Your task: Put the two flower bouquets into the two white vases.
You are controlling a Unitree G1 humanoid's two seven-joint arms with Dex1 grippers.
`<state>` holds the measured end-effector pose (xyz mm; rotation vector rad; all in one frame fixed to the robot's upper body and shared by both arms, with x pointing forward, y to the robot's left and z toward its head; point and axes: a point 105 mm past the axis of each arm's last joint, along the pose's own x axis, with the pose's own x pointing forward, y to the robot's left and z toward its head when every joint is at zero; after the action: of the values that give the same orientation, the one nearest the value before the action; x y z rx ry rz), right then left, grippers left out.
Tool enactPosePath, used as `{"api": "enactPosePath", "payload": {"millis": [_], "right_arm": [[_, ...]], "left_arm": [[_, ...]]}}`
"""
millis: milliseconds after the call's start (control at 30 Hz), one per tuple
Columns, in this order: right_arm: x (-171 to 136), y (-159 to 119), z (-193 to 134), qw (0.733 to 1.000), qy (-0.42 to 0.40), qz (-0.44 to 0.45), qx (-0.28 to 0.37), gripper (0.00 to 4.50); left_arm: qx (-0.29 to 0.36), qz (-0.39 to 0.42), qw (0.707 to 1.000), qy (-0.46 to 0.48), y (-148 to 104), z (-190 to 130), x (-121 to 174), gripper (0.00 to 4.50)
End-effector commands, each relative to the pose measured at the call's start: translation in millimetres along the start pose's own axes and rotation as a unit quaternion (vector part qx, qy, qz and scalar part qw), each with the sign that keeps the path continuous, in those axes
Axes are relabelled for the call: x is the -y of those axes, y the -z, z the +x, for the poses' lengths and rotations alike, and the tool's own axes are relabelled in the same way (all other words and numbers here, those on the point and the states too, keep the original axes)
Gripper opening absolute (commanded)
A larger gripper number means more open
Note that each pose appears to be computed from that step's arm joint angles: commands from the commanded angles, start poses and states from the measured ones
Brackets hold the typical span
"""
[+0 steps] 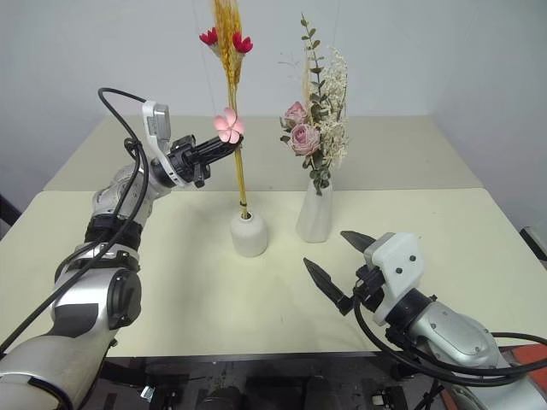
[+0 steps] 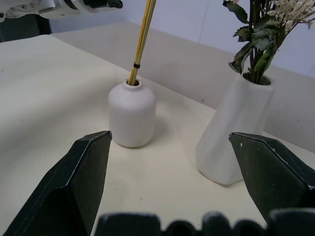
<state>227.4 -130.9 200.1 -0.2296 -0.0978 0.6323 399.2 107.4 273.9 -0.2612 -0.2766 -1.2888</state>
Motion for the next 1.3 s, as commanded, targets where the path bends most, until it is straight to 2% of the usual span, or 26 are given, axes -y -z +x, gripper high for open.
{"api": "enactPosePath", "payload": {"millis": [33,467,767,1300], "right_arm": [[-3,-15,-4,0.999,-0.001,-0.022,0.031,4.50],[-2,-13,-2,0.999,-0.006,-0.024,0.027,4.50],[-2,-11,0,0.999,-0.006,-0.026,0.026,4.50],[-2,-7,-1,0.999,-0.001,-0.027,0.020,4.50]], "left_arm": [[0.005,0.030,0.999,0.032,-17,8,9,0.01],[-0.033,0.041,0.998,0.030,-2,-13,13,0.01],[-0.041,0.043,0.998,0.035,9,-8,15,0.01],[-0.024,0.029,0.998,0.040,1,1,15,0.01]]}}
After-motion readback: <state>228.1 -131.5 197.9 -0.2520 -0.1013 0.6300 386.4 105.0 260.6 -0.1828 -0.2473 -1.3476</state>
